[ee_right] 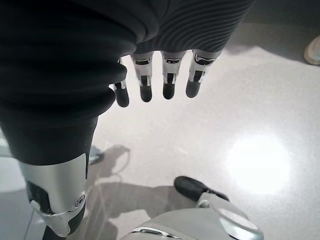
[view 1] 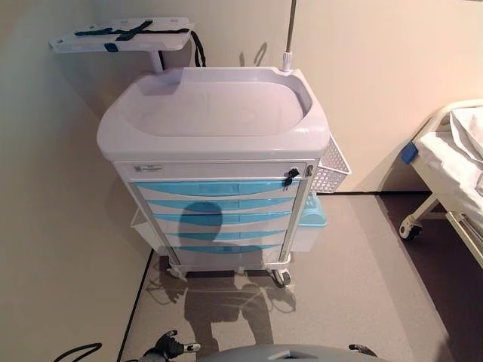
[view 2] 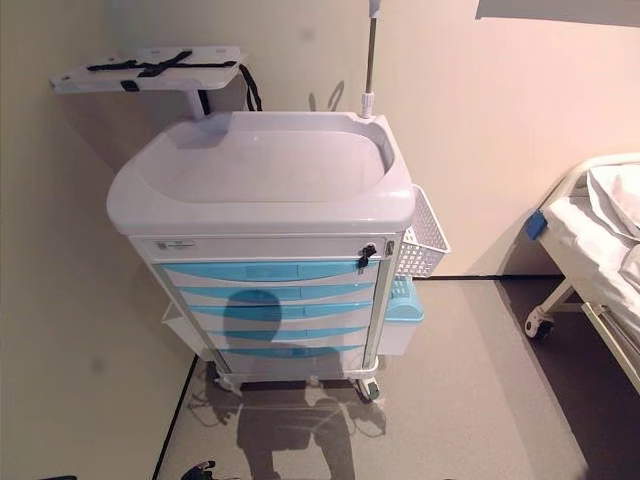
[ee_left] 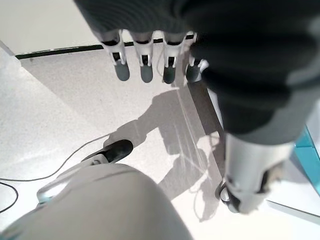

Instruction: Open the drawer and pick up the medicine

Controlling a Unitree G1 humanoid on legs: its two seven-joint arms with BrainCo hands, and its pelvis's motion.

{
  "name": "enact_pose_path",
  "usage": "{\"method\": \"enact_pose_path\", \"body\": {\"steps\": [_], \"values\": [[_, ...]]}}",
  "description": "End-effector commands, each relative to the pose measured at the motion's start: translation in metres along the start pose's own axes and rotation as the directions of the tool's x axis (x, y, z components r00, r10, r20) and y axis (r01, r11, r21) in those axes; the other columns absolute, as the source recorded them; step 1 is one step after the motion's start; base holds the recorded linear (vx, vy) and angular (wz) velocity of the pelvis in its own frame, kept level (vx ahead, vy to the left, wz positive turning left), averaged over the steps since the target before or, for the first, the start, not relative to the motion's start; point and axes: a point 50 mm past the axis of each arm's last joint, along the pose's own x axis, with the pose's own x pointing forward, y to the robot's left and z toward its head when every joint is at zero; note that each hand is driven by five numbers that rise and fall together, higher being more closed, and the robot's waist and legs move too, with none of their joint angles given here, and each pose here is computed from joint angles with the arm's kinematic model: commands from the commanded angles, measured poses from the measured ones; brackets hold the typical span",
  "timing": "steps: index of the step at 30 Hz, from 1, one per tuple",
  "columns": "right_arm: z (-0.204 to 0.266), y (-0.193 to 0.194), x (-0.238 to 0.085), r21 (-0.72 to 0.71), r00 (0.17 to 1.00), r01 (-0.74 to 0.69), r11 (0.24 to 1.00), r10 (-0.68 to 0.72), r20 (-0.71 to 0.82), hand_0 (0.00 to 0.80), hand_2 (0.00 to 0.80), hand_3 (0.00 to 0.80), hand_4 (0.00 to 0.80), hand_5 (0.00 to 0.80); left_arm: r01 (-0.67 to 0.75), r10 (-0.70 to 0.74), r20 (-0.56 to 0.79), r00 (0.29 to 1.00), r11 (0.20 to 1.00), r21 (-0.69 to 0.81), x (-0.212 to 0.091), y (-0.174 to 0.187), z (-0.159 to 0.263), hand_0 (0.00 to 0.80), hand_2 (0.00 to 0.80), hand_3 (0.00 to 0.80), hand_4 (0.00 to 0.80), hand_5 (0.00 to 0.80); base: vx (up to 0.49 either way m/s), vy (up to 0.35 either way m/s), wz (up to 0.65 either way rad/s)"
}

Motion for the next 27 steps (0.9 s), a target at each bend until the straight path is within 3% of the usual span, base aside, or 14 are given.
{"method": "enact_pose_path", "body": {"steps": [1, 13, 17, 20, 21, 27], "values": [[0.024, -0.015, 0.004, -0.030, 0.997, 0.043, 0.999, -0.042, 0.058, 0.000, 0.000, 0.000, 0.000, 0.000, -0.031, 0.037, 0.131, 0.991, 0.998, -0.045, 0.005, 0.015, 0.042, 0.000, 0.000, 0.000, 0.000, 0.000, -0.061, 0.034, 0.08], [0.054, -0.033, 0.004, -0.007, 0.983, 0.106, 0.994, -0.104, 0.151, 0.000, 0.000, 0.000, 0.000, 0.000, -0.095, 0.101, 0.435, 0.895, 0.995, -0.036, -0.007, 0.038, 0.120, 0.000, 0.000, 0.000, 0.000, 0.000, -0.087, 0.034, 0.09], [0.068, -0.038, 0.004, 0.016, 0.973, 0.125, 0.992, -0.126, 0.192, 0.000, 0.000, 0.000, 0.000, 0.000, -0.091, 0.134, 0.511, 0.849, 0.990, -0.109, -0.014, 0.045, 0.142, 0.000, 0.000, 0.000, 0.000, 0.000, -0.108, 0.031, 0.06], [0.078, -0.042, 0.003, 0.024, 0.966, 0.138, 0.990, -0.140, 0.215, 0.000, 0.000, 0.000, 0.000, 0.000, -0.040, 0.153, 0.580, 0.800, 0.978, -0.202, -0.023, 0.048, 0.161, 0.000, 0.000, 0.000, 0.000, 0.000, -0.147, 0.038, 0.06], [0.083, -0.044, 0.003, 0.028, 0.962, 0.144, 0.989, -0.146, 0.229, 0.000, 0.000, 0.000, 0.000, 0.000, 0.020, 0.158, 0.637, 0.754, 0.965, -0.262, -0.031, 0.048, 0.178, 0.000, 0.000, 0.000, 0.000, 0.000, -0.128, 0.022, 0.06], [0.083, -0.048, 0.002, 0.054, 0.960, 0.152, 0.987, -0.160, 0.228, 0.000, 0.000, 0.000, 0.000, 0.000, 0.212, 0.145, 0.743, 0.653, 0.907, -0.363, -0.050, 0.038, 0.217, 0.000, 0.000, 0.000, 0.000, 0.000, -0.058, 0.009, 0.04]]}}
